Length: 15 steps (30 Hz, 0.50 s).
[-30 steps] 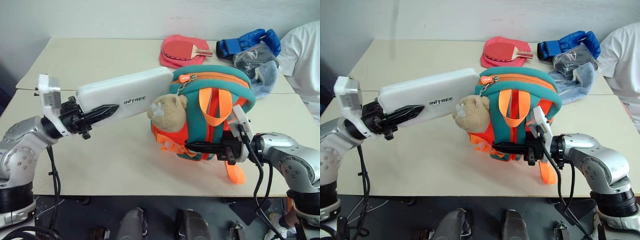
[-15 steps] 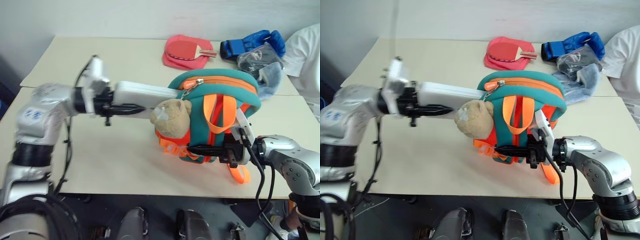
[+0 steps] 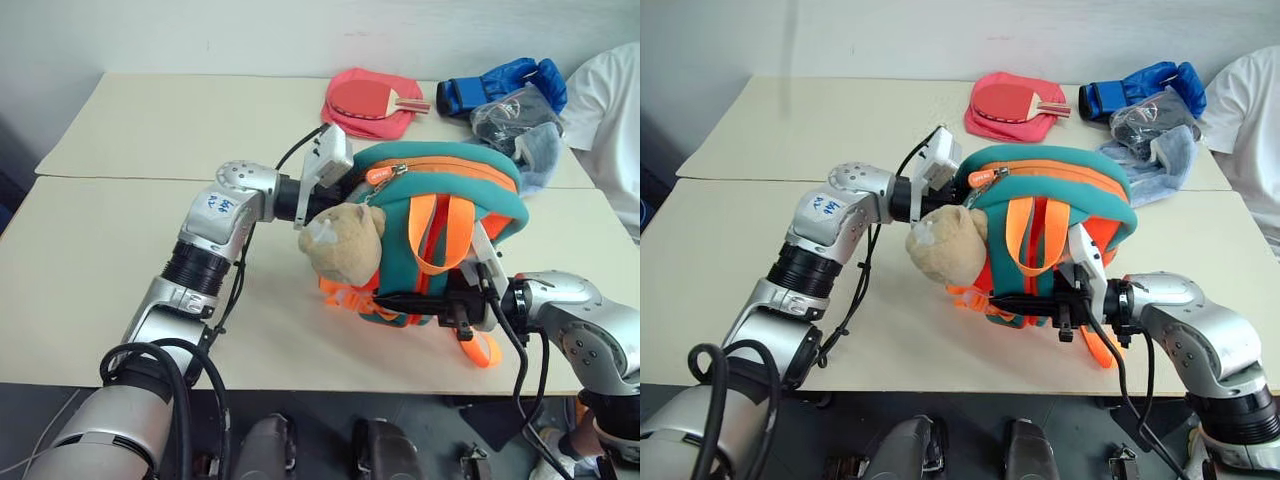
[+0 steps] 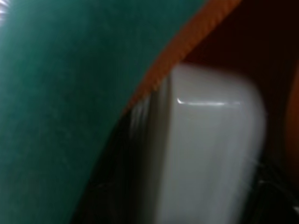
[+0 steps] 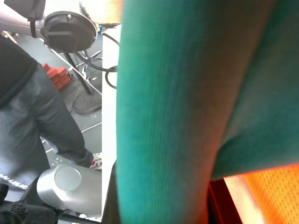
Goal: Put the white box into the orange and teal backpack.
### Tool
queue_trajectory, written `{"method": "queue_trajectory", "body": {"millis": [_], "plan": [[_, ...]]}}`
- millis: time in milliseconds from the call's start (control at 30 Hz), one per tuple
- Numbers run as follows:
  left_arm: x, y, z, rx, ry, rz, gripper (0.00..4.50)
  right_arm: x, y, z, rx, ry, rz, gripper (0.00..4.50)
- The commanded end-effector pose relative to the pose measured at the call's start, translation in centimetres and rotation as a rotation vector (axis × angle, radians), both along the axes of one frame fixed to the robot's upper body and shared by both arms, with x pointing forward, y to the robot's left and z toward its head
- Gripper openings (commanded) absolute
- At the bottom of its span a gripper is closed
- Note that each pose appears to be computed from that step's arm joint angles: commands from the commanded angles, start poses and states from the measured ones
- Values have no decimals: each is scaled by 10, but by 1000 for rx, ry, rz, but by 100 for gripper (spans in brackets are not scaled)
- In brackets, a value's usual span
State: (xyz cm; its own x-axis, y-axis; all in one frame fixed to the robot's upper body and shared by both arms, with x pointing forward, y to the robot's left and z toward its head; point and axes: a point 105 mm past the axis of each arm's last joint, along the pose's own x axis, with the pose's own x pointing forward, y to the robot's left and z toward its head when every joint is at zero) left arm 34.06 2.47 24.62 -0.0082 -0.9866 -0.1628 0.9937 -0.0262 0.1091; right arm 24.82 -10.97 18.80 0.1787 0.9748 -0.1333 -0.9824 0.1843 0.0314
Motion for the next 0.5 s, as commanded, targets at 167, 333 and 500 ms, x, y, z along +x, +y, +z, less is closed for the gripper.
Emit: {"method": "queue_trajectory", "body": {"millis": [167, 333, 500], "plan": [[-18, 87, 36, -126, -85, -30, 445, 5, -10, 6, 17, -59, -104, 0], [-41, 124, 27, -30, -195, -60, 445, 8, -13, 3, 25, -62, -112, 0], [-64, 101, 7, -52, -258, -27, 445, 11, -12, 1, 62, -62, -108, 0]]}}
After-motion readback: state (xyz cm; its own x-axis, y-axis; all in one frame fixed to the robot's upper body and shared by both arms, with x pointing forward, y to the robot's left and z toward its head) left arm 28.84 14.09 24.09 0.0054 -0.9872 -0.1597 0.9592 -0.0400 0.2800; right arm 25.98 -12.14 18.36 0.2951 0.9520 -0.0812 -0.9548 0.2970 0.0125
